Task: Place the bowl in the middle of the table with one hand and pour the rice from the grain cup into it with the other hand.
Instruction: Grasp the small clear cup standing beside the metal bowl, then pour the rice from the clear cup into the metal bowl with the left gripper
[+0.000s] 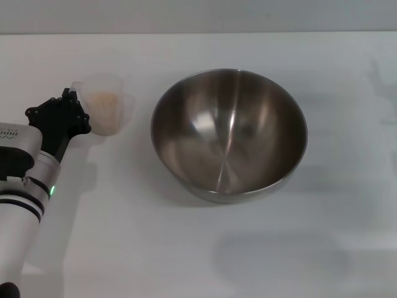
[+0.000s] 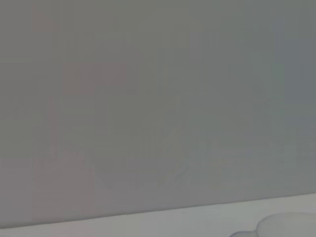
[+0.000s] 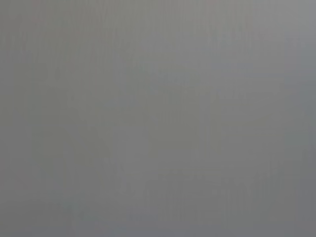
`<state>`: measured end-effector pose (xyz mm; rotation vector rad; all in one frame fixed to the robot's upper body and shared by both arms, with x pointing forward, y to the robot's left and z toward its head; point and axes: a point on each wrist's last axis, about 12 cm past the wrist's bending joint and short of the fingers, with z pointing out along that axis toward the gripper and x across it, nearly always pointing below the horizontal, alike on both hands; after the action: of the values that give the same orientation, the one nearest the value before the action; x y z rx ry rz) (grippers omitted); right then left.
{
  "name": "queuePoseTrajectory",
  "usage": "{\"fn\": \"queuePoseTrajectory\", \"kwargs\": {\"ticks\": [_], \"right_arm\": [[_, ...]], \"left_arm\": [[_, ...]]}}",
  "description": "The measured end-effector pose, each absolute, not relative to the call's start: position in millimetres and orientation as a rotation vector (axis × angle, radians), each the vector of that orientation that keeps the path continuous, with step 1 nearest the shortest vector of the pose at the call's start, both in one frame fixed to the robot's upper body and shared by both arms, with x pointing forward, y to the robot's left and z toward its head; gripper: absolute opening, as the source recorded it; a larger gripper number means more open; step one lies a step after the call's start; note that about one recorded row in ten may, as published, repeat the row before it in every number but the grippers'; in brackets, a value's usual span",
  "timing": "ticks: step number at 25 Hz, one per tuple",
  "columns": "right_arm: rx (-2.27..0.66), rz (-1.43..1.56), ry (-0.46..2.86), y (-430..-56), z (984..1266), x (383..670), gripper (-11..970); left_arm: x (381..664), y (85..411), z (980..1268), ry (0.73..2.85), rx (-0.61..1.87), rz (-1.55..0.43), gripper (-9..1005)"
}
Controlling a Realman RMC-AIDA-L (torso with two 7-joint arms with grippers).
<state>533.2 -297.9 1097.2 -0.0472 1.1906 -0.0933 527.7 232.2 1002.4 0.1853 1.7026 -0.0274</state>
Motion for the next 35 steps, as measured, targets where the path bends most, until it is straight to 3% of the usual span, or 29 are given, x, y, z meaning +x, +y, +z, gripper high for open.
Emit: {"fn": "queuePoseTrajectory", "kwargs": {"ticks": [2,10,22,35], "right_arm": [[-0.047,-0.093,1.191,-298,1097,533,810],[-0.047,-0.096,1.193,-299,1096,532,810],[-0.047,-0.128,1.193,-305,1091,536,810],[-0.071,-0.131,1.188,-304,1090,541,810]], "left_arm": [[528,232,1003,1.700,0.183,-0.029,15],[518,237,1018,1.529,0.192,0.013,15],[500,200,1046,1.134,0.687,0.442,15],[481,166,1045,0.937,0.977,0.625,16]]}}
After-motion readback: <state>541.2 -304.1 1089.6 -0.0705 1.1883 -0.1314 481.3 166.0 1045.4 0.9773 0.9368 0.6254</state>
